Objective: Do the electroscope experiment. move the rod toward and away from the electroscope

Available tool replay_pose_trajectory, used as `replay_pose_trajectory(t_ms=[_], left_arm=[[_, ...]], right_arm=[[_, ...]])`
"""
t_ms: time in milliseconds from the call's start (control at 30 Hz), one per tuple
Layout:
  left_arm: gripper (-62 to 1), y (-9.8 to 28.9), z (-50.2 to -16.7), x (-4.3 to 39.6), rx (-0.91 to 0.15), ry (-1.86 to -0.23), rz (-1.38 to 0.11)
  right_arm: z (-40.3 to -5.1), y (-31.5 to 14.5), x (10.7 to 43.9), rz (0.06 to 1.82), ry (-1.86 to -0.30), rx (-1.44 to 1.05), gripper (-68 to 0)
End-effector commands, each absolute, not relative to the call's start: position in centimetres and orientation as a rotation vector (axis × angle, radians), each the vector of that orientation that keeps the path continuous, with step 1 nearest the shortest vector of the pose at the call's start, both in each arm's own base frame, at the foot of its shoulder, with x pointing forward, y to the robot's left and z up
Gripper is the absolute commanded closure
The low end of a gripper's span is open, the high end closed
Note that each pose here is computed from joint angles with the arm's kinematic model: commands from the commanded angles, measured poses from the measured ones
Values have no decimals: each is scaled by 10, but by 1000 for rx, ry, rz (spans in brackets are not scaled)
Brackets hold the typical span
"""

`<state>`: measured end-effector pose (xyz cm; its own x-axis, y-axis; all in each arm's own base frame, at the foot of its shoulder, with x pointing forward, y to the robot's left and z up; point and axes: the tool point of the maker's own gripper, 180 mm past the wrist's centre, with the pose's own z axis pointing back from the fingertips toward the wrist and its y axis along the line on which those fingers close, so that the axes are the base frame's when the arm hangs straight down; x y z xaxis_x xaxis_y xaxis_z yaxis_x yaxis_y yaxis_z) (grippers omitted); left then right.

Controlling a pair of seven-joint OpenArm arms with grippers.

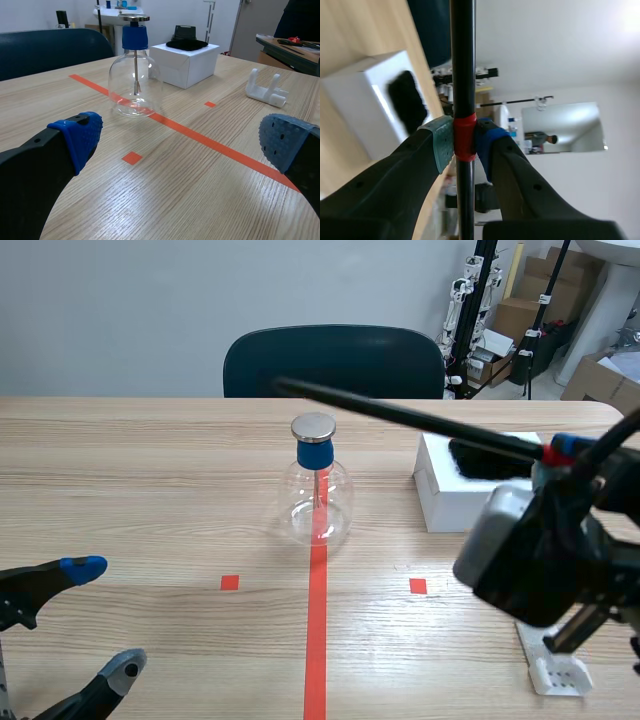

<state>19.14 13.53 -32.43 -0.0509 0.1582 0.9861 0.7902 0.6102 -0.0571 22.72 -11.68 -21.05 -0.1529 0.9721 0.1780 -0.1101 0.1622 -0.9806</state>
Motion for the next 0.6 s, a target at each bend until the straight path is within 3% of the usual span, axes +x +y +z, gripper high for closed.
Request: replay_pose_trajectory(t_ms=[0,300,567], left_arm=[[-623,139,-317,195,-816,-1595,-623],[-623,139,-317,195,-816,-1595,-623],[-623,139,-317,195,-816,-1595,-623]], right_arm=[[-195,-124,237,1225,-1360,-998,-42],[-153,-149,277,1147,-1400,-1217,-42],[-165,-154,312,1227,-1349,-1334,-42]])
